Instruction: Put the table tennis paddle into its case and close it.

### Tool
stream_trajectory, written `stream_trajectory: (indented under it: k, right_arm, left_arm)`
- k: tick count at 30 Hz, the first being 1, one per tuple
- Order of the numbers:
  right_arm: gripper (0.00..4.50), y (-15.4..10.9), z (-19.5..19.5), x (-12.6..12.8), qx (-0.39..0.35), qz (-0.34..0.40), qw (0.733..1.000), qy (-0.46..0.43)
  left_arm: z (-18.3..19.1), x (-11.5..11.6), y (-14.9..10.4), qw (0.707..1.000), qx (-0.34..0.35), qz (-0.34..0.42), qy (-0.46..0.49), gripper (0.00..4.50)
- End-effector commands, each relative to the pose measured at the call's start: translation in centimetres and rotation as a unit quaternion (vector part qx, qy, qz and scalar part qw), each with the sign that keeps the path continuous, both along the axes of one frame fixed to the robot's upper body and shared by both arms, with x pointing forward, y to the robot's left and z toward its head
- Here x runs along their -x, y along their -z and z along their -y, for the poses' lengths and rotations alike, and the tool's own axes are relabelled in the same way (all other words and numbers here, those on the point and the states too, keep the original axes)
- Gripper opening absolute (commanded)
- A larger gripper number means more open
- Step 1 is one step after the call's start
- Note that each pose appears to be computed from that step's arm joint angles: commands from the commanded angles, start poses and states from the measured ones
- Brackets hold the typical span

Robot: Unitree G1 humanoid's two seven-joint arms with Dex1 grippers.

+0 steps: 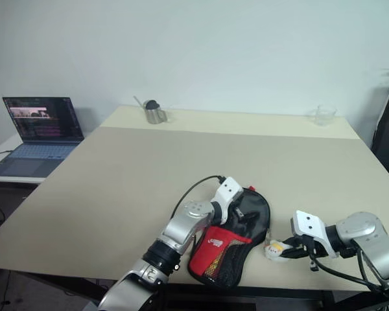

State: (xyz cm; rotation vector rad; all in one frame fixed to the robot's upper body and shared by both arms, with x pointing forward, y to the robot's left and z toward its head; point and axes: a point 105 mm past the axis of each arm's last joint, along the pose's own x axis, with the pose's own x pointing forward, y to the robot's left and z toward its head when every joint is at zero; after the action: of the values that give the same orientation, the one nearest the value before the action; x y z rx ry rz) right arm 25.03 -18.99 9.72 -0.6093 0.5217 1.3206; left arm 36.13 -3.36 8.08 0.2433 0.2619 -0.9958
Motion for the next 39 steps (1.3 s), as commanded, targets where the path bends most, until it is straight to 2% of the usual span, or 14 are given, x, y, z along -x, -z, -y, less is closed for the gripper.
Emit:
stream_trajectory:
  k: [1,12,21,28,39]
  right_arm:
    - [0.25,-0.5,-0.5,0.2,-0.002,0.002,1.000,-0.017]
    - [0.24,-0.7,-1.6,2.2,-0.020,-0.031,0.997,-0.069]
    - [0.24,-0.2,-0.8,0.7,-0.001,-0.029,1.000,-0.009]
    - [2.51,-1.1,-0.2,-0.8,-0.005,0.005,1.000,0.014]
    - [2.51,-5.1,1.5,-3.4,-0.042,0.050,0.997,0.048]
  left_arm:
    - [-0.6,0.4,2.3,0.999,-0.025,-0.038,-0.008,4.50]
    - [-0.7,0.3,2.3,0.999,-0.026,-0.036,-0.008,4.50]
    - [-0.7,0.2,2.2,0.999,-0.027,-0.036,-0.008,4.50]
    - [-0.8,0.0,1.8,0.999,-0.024,-0.020,-0.012,4.50]
    - [-2.2,-0.7,-3.5,0.997,0.031,0.048,0.044,4.50]
